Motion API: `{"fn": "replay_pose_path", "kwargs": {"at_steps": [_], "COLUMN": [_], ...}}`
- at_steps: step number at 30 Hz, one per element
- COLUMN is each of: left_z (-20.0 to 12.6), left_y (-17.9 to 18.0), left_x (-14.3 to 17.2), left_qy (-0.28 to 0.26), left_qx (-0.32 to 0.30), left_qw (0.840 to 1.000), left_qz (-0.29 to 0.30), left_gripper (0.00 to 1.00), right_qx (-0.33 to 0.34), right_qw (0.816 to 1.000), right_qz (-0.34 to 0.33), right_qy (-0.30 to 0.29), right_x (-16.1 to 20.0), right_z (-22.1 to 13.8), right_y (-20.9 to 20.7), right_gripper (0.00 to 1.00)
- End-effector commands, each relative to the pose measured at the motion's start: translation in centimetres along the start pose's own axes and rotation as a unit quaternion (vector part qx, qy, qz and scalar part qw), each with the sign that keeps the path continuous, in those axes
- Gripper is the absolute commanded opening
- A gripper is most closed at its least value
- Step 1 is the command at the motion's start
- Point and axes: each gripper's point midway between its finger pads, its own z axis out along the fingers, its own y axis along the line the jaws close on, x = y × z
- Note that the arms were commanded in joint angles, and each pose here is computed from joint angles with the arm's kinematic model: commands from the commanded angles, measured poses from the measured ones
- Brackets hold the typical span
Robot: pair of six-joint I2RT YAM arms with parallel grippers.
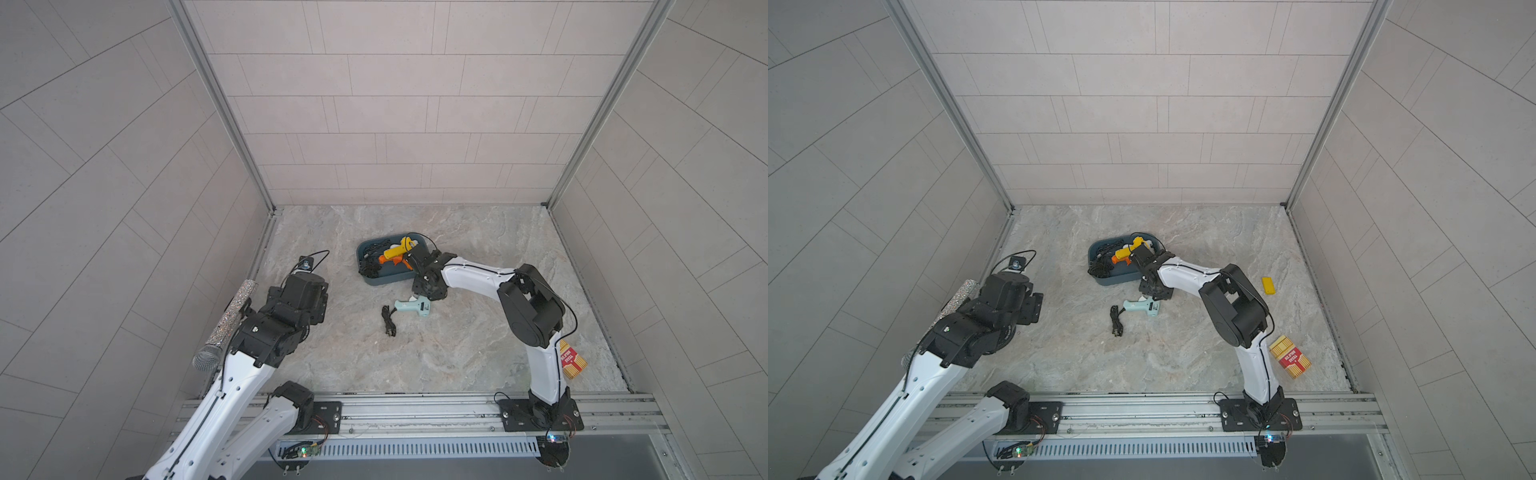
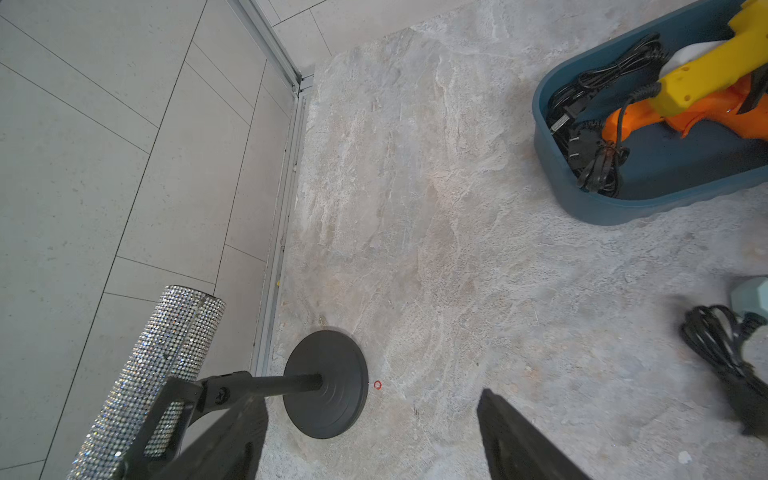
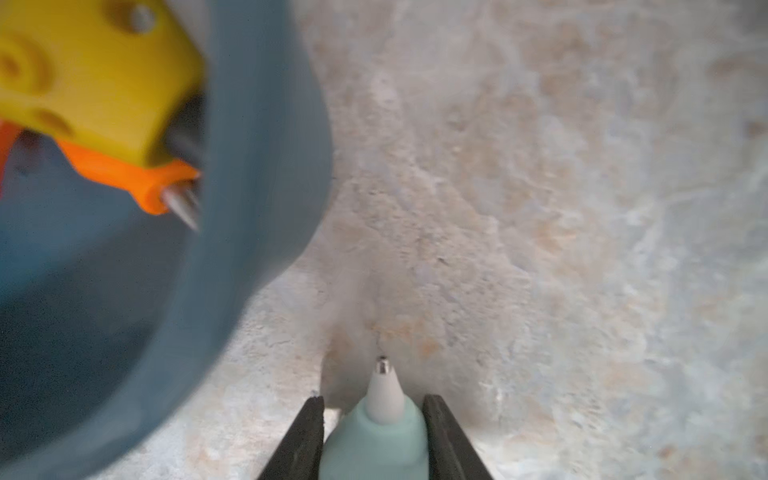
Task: Put the hot melt glue gun into the storage box
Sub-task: Pick up the hot melt adhesive gun from the center of the board.
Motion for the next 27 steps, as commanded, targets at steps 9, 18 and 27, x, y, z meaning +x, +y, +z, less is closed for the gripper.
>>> {"fn": "replay_pose_path", "kwargs": {"at_steps": [9,18,27], "left_z": [-0.5,-0.2,0.0], "left_y": [0.5,-0.6,-2.6], "left_x": [-0.5,-1.2,-2.3], "left_qy": [0.004,0.012,0.018], "left_qx": [-0.006,0.017,0.065], "left_qw": [1.000,1.000,0.998], "left_qz": [-0.002,-0.001,-0.012], "left_gripper": [0.87,0.87,0.87], "right_qx": [-0.009,-0.043,-0.070], "right_qw": [0.999,0.992,0.972], "right_qz": [-0.030,-0.078,-0.142], "right_qy": [-0.025,-0.084,-0.173], "right_x": [-1.4,-3.5,-6.3], "right_z": [-4.9,-10.5,-15.3], "right_y": [-3.4,-3.6,-2.9], "right_gripper": [0.10,0.03,0.00]}}
